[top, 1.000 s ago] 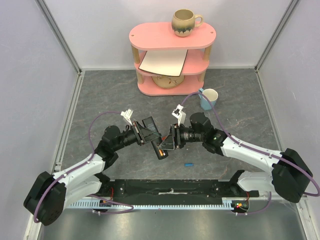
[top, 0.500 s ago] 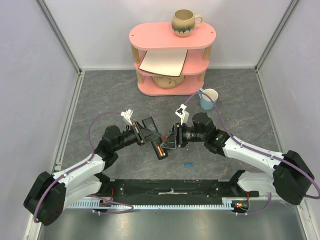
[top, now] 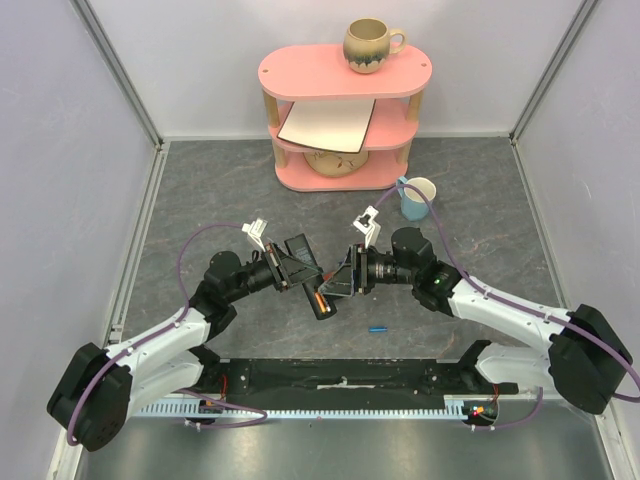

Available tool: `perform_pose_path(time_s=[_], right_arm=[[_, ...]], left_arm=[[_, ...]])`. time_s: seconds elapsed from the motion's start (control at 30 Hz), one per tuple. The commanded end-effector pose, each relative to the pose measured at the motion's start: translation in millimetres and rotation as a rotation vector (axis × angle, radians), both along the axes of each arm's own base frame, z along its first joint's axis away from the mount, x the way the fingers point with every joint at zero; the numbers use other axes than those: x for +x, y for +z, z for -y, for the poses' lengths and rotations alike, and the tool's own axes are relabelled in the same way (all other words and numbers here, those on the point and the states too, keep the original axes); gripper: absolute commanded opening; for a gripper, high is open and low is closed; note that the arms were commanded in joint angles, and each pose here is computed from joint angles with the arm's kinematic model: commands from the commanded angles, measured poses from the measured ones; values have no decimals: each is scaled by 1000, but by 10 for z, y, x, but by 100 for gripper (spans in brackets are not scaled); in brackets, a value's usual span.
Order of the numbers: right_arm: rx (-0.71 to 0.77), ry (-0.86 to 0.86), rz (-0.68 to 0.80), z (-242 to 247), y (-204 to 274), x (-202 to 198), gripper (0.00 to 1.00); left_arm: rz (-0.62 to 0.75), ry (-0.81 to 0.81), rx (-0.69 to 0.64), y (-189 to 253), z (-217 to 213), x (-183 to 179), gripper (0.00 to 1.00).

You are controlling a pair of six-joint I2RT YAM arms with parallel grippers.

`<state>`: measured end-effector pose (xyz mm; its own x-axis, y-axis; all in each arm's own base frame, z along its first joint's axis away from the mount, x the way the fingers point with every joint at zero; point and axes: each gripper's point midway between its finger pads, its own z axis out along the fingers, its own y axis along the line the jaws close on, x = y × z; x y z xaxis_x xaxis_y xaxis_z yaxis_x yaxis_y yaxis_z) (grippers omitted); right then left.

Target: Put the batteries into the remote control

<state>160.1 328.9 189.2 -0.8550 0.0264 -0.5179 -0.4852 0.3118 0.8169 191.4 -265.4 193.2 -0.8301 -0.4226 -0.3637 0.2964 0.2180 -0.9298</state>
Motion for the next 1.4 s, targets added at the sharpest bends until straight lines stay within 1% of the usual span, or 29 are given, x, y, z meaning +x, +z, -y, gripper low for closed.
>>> perform_pose_path(time_s=[0.0, 0.23, 0.57, 0.7, 0.77, 1.03, 1.07, 1.2, 1.3, 1.37], right_arm=[[4, 38, 25, -7, 9, -36, 62], [-50, 47, 16, 9, -132, -52, 56], [-61, 57, 17, -49, -154, -62, 56], [-12, 54, 0, -79, -91, -76, 56], [-14, 53, -1, -83, -99, -64, 55], [-54, 54, -6, -60, -198, -69, 45], [-60, 52, -7, -56, -215, -61, 42], [-115, 34, -15, -30, -324, -20, 33], [-167, 25, -20, 8, -409, -12, 31], [-178, 14, -19, 6, -430, 12, 32]], left_arm=[[70, -3, -46, 251, 32, 33, 2], [84, -7, -57, 344, 53, 49, 2], [82, -9, -59, 352, 62, 58, 2], [81, -10, -58, 345, 62, 54, 2], [80, -10, -57, 339, 59, 54, 2], [88, -12, -62, 369, 57, 42, 2], [89, -13, -65, 381, 57, 39, 2], [100, -18, -77, 457, 60, 30, 2], [107, -15, -79, 510, 58, 36, 2], [107, -13, -78, 528, 62, 45, 2]])
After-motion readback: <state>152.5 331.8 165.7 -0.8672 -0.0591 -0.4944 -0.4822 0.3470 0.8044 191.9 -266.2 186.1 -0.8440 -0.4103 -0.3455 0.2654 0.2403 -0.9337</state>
